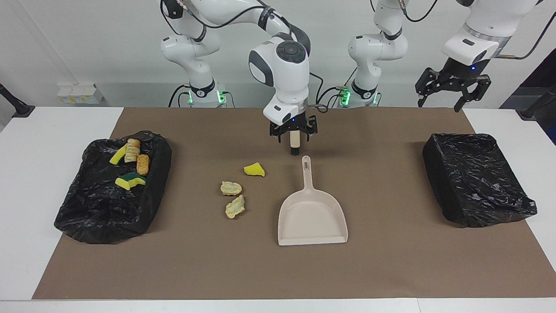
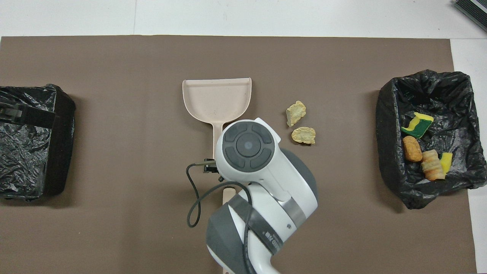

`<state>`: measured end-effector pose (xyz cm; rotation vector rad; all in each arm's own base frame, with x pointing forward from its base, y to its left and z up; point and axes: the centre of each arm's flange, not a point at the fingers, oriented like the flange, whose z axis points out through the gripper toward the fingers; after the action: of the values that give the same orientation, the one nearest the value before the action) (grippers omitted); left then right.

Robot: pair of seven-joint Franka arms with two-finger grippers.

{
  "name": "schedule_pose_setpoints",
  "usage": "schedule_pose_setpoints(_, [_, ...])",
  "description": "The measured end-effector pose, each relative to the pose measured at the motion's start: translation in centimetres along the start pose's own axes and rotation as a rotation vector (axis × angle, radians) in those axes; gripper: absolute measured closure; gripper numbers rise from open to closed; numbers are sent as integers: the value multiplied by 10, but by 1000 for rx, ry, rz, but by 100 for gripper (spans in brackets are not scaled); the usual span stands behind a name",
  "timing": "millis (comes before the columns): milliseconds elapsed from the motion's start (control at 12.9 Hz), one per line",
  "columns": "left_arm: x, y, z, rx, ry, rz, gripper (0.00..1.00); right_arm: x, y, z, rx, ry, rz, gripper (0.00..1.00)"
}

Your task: Sweep and dump trash in bin

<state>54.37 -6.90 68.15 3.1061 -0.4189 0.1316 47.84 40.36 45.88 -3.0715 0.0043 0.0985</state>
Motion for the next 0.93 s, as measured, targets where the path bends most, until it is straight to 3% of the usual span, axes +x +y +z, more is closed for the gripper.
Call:
schedule_pose_setpoints(233, [15, 31, 15, -11, 26, 34, 0, -65, -10, 33, 4, -70, -12, 0])
schedule_pose_setpoints(543, [46, 109, 81, -34, 55, 59, 0, -136, -22, 109, -22, -86, -1, 0])
schedule_pose_setpoints(699, [47, 149, 116, -45, 55, 57, 0, -162, -22, 134, -15, -108, 8, 0])
schedule_pose_setpoints(932, [37, 207, 173, -57, 39, 41, 0, -181, -23, 130, 1, -122, 9, 0])
